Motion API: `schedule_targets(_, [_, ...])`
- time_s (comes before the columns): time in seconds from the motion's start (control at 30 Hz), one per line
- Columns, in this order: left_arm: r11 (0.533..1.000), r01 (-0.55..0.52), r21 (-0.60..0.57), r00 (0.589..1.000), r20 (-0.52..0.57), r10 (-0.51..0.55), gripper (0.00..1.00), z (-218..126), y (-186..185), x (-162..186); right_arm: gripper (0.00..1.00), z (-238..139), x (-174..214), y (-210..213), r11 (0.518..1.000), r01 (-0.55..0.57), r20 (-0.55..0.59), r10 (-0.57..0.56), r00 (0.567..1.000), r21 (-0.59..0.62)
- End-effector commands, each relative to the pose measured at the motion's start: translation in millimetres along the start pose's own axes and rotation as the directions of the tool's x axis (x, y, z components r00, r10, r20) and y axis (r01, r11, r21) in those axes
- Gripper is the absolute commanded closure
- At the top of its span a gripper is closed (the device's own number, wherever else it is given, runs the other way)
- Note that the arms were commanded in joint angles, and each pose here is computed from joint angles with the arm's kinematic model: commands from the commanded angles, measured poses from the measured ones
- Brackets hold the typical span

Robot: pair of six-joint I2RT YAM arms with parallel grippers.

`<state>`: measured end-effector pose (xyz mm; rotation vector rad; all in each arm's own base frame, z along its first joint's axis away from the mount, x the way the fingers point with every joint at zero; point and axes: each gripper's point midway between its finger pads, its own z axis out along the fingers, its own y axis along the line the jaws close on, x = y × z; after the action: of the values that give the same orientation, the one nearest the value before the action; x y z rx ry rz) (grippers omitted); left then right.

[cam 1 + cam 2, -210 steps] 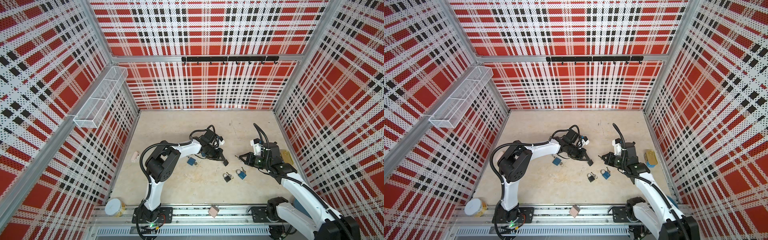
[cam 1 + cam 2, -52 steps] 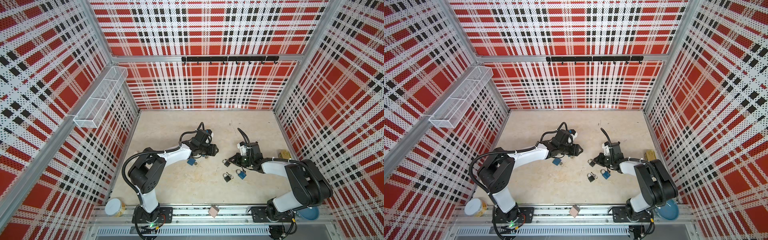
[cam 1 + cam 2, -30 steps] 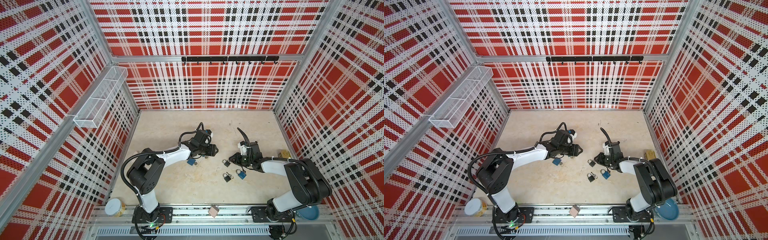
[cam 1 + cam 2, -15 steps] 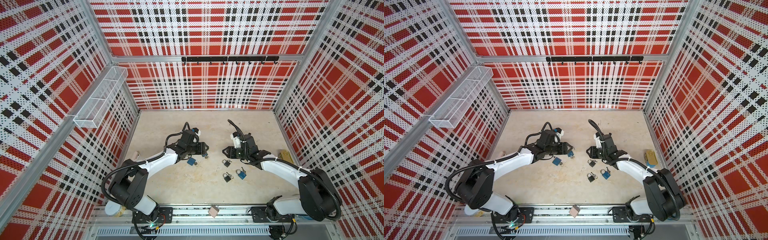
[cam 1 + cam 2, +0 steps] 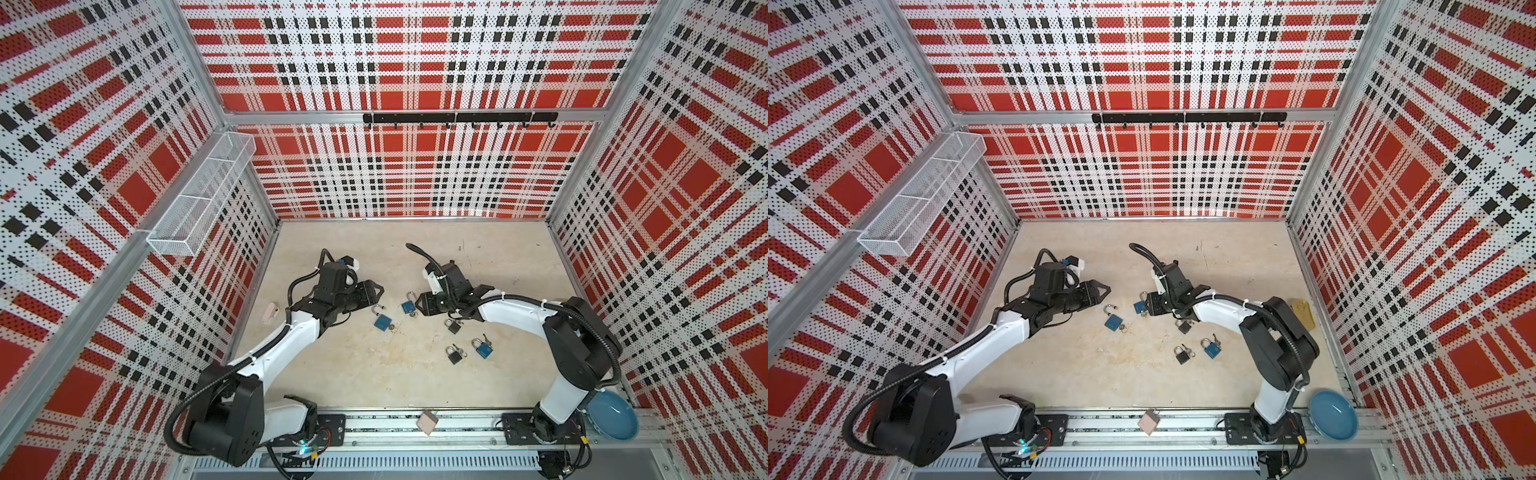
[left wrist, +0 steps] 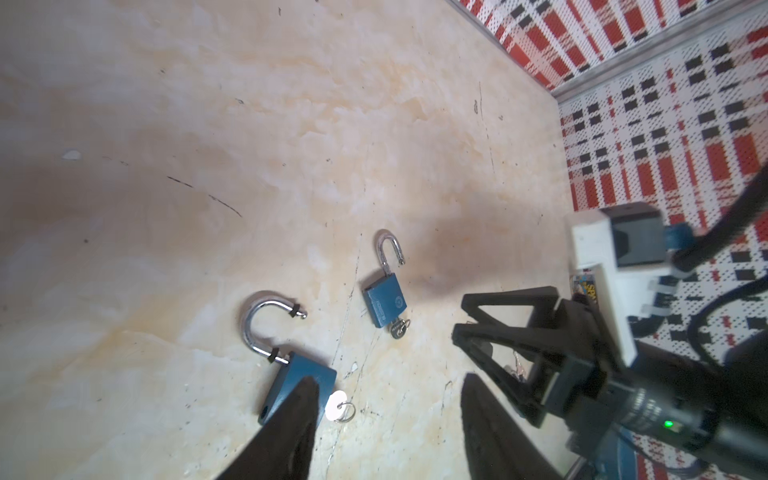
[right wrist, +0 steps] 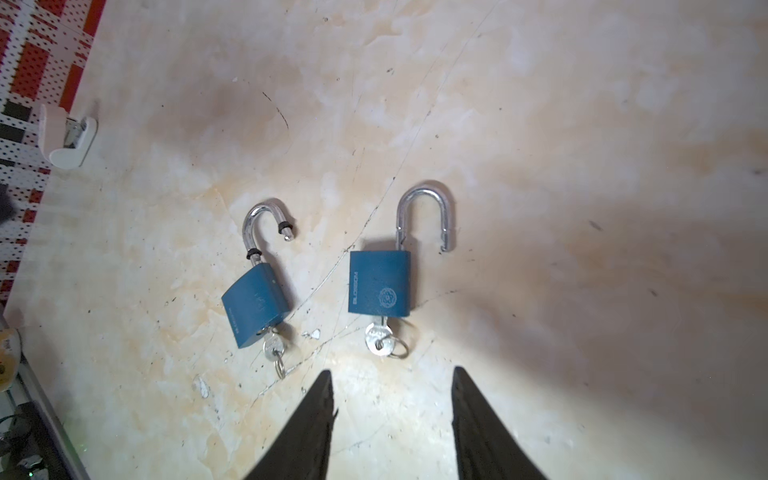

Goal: Lock with the key

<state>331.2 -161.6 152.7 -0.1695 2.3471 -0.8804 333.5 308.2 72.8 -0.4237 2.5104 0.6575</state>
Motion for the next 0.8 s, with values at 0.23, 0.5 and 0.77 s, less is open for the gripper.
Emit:
schedule_targets(0.23, [0.991, 0.13, 0.042, 0.991, -0.008, -0.13, 0.41, -22, 26, -5, 0.49, 39, -14, 17, 0.996, 0.072, -0.022, -0.071, 0.997, 0.048])
schedule_targets(0.5, [0.989, 0.144, 0.034, 0.99, 0.004, -0.144, 0.41, -25, 35, -10, 0.48, 53, -10, 18, 0.988, 0.119, -0.063, -0.114, 0.992, 0.097])
schedule_targets(0.77, [0.989, 0.144, 0.027, 0.989, 0.013, -0.144, 0.42, -28, 37, -12, 0.48, 58, -5, 18, 0.981, 0.147, -0.083, -0.138, 0.987, 0.126])
